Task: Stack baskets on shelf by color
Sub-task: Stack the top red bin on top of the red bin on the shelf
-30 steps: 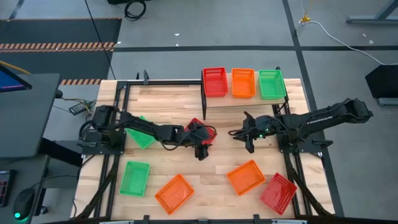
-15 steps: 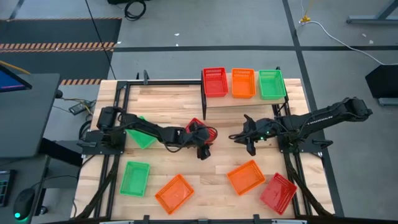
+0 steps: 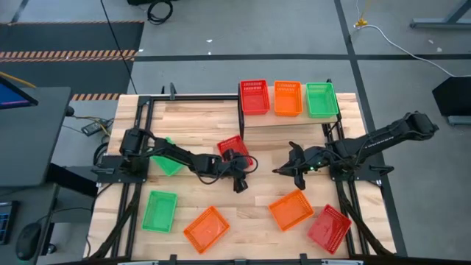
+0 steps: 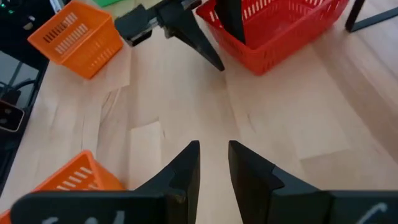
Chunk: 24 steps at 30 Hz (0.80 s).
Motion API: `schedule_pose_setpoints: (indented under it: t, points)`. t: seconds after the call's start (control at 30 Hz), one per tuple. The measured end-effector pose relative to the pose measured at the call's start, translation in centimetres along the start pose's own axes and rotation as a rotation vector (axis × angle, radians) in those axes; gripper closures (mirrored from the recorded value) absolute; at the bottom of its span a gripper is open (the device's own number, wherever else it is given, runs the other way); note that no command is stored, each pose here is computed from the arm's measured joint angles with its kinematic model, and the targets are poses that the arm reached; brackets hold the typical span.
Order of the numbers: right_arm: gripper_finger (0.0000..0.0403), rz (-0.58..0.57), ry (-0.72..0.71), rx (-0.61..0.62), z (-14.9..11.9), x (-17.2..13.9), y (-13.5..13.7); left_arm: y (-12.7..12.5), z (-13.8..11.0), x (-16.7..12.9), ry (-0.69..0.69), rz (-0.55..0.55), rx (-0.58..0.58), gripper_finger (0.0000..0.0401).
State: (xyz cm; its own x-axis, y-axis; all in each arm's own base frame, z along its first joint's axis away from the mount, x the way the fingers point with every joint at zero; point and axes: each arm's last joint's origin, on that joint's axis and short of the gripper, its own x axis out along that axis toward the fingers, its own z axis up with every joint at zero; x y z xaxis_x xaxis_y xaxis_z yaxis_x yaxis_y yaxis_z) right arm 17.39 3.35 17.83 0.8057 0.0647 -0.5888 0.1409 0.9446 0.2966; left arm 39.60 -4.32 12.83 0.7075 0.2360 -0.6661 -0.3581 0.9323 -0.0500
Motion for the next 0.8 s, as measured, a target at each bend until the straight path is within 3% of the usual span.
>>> schedule_pose_setpoints:
  t: [0.33, 0.57, 0.8]
  points:
    - [0.0313, 0.025, 0.008, -0.014, -0.4, -0.1, 0.8, -0.9, 0.4, -0.9, -0.005, -0.015, 0.097, 0.0388]
    - [0.0313, 0.028, 0.010, -0.031, -0.6, -0.2, 1.2, -1.7, 2.1, -2.8, 0.011, -0.031, 0.143, 0.0395]
    - [0.0313, 0.037, 0.012, -0.040, -0.7, -0.2, 1.4, -3.5, 5.9, -5.8, 0.006, -0.053, 0.265, 0.0396]
